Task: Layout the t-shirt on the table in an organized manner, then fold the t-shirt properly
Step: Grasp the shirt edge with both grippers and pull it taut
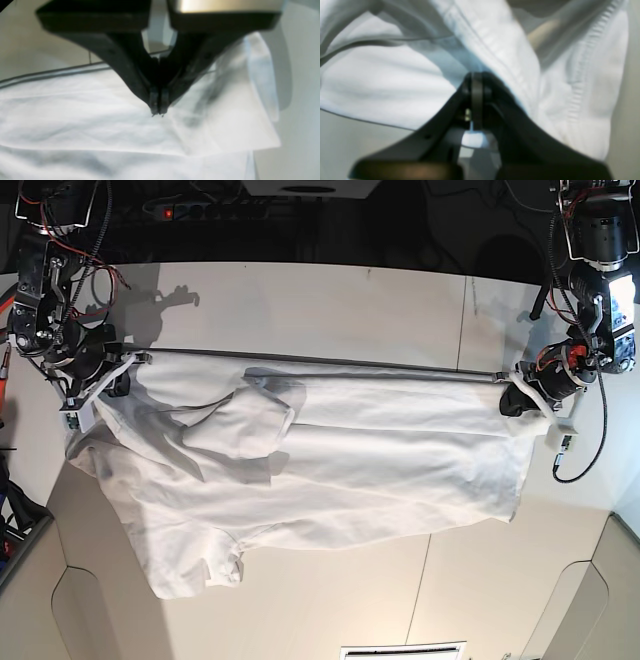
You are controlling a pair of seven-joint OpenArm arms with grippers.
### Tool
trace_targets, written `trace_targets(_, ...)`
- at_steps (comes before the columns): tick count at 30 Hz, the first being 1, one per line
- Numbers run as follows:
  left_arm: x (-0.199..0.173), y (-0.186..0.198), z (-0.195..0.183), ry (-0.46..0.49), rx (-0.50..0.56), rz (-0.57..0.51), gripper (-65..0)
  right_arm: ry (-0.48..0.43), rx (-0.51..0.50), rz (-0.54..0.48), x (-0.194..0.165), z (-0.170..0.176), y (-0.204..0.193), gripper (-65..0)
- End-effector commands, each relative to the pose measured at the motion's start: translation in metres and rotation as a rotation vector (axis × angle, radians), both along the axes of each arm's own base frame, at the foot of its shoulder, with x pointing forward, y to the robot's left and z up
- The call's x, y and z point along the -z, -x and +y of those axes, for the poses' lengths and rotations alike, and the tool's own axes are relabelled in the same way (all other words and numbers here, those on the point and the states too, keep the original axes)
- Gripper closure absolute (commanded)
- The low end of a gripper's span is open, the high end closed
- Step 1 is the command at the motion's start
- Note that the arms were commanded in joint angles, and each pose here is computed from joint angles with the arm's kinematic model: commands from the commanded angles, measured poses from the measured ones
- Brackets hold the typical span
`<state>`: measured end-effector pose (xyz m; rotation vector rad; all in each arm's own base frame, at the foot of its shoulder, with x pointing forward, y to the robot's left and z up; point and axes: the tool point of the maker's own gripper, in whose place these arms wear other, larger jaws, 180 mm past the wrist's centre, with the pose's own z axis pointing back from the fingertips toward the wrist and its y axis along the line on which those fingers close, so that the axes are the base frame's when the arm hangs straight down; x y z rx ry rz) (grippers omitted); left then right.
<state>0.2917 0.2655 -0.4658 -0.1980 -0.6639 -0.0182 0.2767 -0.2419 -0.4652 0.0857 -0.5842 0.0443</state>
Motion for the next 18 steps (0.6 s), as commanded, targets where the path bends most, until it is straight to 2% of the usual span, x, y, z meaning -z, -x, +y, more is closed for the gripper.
trace_targets(1, 0.013, 0.02, 0.016, -0.074, 0.001, 0.113, 0.0, 0.038, 0.013, 0.018, -0.003, -0.015, 0.001, 0.0)
trace_targets(10, 0.042, 0.081, 0.016, -0.071, 0.005, 0.246, 0.0, -0.035, 0.011, 0.105, 0.008, -0.003, 0.025, 0.0)
trace_targets(18, 0.057, 0.125, 0.011, -0.025, -0.009, 0.318, 0.0, -0.087, -0.041, 0.096, 0.002, 0.015, 0.052, 0.0)
